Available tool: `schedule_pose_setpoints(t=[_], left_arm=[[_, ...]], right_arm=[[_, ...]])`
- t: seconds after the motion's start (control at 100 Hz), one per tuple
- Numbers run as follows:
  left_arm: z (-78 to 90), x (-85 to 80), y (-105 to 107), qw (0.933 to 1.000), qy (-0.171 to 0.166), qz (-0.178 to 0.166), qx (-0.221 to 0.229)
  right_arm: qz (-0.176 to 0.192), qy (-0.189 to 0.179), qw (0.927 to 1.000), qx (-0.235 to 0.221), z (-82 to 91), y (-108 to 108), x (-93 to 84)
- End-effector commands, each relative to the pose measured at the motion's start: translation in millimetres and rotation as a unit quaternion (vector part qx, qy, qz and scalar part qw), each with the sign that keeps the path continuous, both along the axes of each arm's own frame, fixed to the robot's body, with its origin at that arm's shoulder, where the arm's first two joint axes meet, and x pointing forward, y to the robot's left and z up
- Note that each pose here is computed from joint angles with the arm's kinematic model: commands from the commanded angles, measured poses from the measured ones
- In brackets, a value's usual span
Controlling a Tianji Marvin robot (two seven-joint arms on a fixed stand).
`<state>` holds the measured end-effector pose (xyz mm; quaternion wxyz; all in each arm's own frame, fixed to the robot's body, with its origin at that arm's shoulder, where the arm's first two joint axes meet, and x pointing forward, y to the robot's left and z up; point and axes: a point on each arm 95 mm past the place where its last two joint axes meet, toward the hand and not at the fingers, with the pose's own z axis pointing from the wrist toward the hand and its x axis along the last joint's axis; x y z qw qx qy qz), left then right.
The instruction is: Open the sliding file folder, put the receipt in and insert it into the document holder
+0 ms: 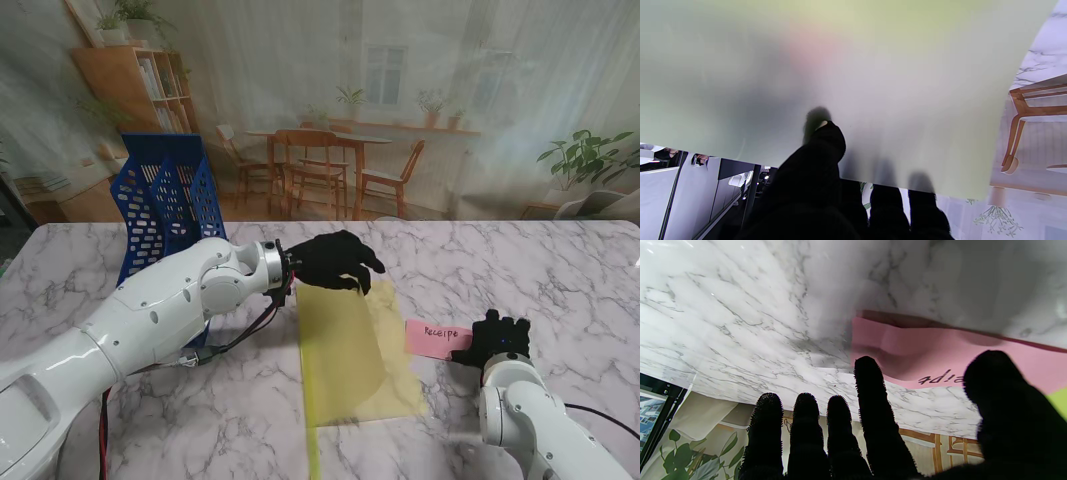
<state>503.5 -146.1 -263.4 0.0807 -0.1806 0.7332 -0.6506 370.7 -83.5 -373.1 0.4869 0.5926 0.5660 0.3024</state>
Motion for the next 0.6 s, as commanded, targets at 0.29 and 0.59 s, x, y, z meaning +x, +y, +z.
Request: schedule_pose_setpoints(t=[0.29,0.59], left_arm=[[0.8,0.7,-2.9,1.0,0.003,-0.004,0.005],[-0.7,1.2,-2.4,1.0,0.003,-0.002,0.005]], right_arm=[[-0.014,0.009,0.9999,0.003,-7.8,-0.1,1.2],[-0.022,0.014,0.9996,0.011,-10.7,1.1,1.9]])
